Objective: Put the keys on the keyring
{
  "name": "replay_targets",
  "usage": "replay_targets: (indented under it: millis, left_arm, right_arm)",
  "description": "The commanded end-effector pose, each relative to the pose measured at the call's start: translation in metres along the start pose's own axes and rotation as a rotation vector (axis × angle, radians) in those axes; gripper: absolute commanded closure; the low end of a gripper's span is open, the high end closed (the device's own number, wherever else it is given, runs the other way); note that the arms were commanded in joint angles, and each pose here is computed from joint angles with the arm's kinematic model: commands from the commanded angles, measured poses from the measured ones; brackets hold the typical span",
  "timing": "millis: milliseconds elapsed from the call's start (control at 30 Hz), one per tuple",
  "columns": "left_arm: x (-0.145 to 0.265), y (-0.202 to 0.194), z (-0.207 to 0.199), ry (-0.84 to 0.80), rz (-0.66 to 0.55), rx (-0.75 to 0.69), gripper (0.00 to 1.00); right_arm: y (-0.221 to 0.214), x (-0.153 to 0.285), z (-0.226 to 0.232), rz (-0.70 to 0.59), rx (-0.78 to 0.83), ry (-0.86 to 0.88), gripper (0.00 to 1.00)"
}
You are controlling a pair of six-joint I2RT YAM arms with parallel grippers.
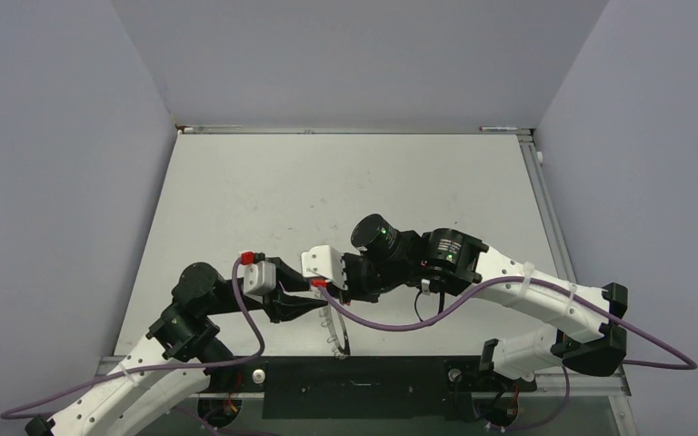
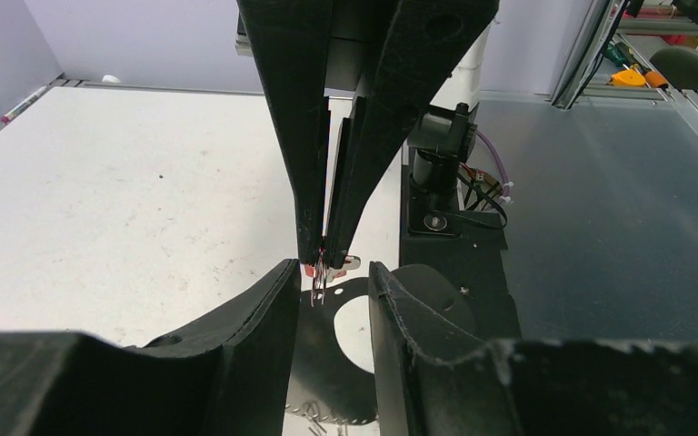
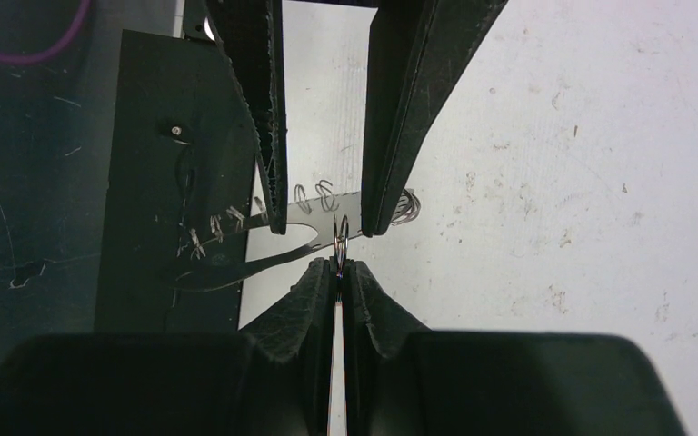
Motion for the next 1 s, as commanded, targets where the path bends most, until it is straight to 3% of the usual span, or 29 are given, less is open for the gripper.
replay_targets:
  millis: [0, 400, 767, 900, 967]
  left_arm:
    - [-0.004, 0.006, -0.003, -0.037, -0.019, -0.019, 0.7]
    - [-0.005, 0.006, -0.003, -0.038, -0.011, -0.015, 0.78]
    - [-0.003, 0.006, -0.004, -0.007, -0.005, -0.045, 1.0]
    - [0.001, 0.01, -0.008, -0.007, -0.029, -0.071, 1.0]
    - [0.004, 0.013, -0.01, 0.001, -0.048, -0.087, 1.0]
  right_arm:
    - [0.021, 0.01, -0.008, -0.094, 0.047, -0.038, 0.95]
    - [0.027, 0.009, -0.009, -0.12, 0.066, -0.038, 0.95]
    - [0.034, 0.013, -0.009, -0.201, 0.094, -0.057, 0.95]
    - [0.032, 0.01, -0.01, -0.211, 0.085, -0.083, 0.95]
    - [0.031, 0.009, -0.01, -0.223, 0.08, -0.108, 0.86]
Point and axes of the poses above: each gripper's point midway between its finger pads, its own x axis back along the fingers, its own z axis along the line the jaws close on, y = z × x, the point moved 9 cm from there along x, back along the fingers, and after that the axes turned 14 degrees about x, right-handed, at the moved point
